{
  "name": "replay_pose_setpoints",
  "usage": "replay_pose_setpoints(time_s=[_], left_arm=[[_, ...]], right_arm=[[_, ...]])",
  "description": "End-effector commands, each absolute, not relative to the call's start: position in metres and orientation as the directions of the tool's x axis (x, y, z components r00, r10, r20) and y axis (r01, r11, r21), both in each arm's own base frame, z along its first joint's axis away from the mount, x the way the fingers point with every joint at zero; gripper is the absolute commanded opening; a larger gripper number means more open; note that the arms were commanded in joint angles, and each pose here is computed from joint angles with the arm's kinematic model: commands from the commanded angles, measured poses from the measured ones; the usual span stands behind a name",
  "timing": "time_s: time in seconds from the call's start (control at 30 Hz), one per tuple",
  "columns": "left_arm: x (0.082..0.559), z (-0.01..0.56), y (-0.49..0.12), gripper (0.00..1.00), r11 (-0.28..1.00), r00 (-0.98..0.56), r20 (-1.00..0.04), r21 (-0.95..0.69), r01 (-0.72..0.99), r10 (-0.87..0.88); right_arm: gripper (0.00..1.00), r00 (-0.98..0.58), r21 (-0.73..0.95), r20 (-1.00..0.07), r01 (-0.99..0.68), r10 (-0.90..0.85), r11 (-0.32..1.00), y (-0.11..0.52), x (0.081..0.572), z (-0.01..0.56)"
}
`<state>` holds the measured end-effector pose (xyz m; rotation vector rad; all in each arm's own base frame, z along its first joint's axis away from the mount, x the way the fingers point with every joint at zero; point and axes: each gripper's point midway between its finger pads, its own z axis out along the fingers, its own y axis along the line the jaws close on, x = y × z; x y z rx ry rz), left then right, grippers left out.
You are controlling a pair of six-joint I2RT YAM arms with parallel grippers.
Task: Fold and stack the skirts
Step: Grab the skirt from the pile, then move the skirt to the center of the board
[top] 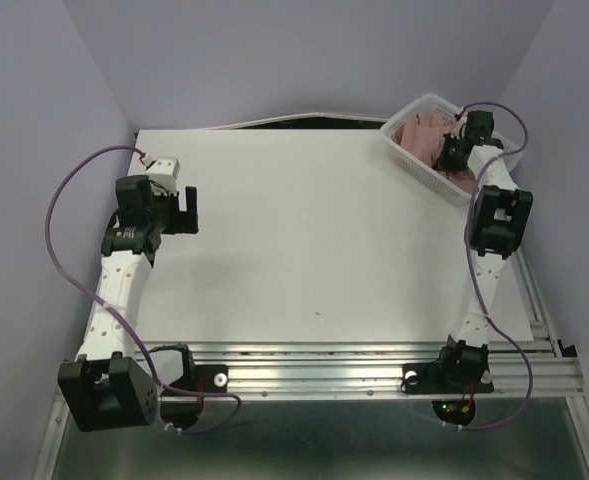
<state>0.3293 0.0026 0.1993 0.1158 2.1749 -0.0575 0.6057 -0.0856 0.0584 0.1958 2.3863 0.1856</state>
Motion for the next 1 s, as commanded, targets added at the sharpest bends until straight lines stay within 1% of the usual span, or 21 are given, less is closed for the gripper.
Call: replay_pose_setpoints(time_s=[0.0,0.1,0.13,0.2,0.23,0.3,0.33,0.43,0.47,0.6,0.7,0.83,0.87,0.93,0.97], left_arm=[[0.333,0.22,0.0,0.98,0.995,-0.518,-0.854,0.001,0.104,0.055],[0.332,0.22,0.001,0.98,0.995,-0.52,-0.853,0.002,0.102,0.055],[0.331,0.221,0.001,0.98,0.995,-0.518,-0.853,0.003,0.1,0.055],[0.331,0.221,0.002,0.99,0.994,-0.518,-0.852,0.014,0.106,0.067],[0.33,0.222,0.0,0.98,0.993,-0.521,-0.85,0.016,0.119,0.076],[0.33,0.221,0.001,0.99,0.993,-0.525,-0.847,0.024,0.119,0.083],[0.332,0.223,0.003,0.98,0.993,-0.524,-0.847,0.032,0.115,0.088],[0.335,0.228,0.007,0.98,0.994,-0.518,-0.851,0.045,0.103,0.092],[0.336,0.229,0.006,0.98,0.993,-0.516,-0.851,0.047,0.105,0.095],[0.339,0.235,0.003,0.98,0.992,-0.509,-0.856,0.04,0.121,0.096],[0.341,0.239,-0.001,0.98,0.989,-0.503,-0.859,0.029,0.143,0.098],[0.341,0.259,-0.015,0.98,0.974,-0.438,-0.891,0.019,0.226,0.119],[0.34,0.264,-0.017,0.98,0.971,-0.421,-0.898,0.023,0.238,0.125],[0.34,0.28,-0.022,0.98,0.962,-0.37,-0.919,0.037,0.271,0.14],[0.34,0.284,-0.025,0.99,0.957,-0.356,-0.923,0.041,0.286,0.146]], right_arm=[[0.01,-0.652,0.18,-0.732,0.095,0.198,0.979,-0.088,0.618,0.111],[0.01,-0.582,0.237,-0.78,0.066,0.23,0.969,-0.083,0.625,0.154],[0.01,-0.531,0.273,-0.81,0.034,0.249,0.961,-0.076,0.628,0.185],[0.01,-0.459,0.308,-0.846,-0.005,0.272,0.951,-0.075,0.632,0.221],[0.01,-0.411,0.334,-0.861,-0.015,0.299,0.942,-0.077,0.629,0.25],[0.01,-0.358,0.349,-0.883,-0.067,0.304,0.935,-0.074,0.626,0.282],[0.01,-0.312,0.349,-0.9,-0.102,0.303,0.931,-0.069,0.622,0.307],[0.01,-0.258,0.334,-0.922,-0.159,0.287,0.929,-0.061,0.615,0.34],[0.01,-0.227,0.324,-0.933,-0.182,0.281,0.928,-0.058,0.609,0.36],[0.01,-0.158,0.288,-0.953,-0.225,0.257,0.931,-0.051,0.594,0.4],[0.01,-0.052,0.242,-0.97,-0.279,0.237,0.929,-0.04,0.568,0.457],[0.01,0.006,0.226,-0.968,-0.416,0.251,0.881,-0.011,0.527,0.507],[0.01,-0.017,0.247,-0.962,-0.474,0.272,0.845,0.002,0.516,0.511],[0.01,-0.014,0.231,-0.964,-0.544,0.266,0.807,0.017,0.494,0.523],[0.01,-0.065,0.235,-0.967,-0.61,0.248,0.757,0.04,0.487,0.51]])
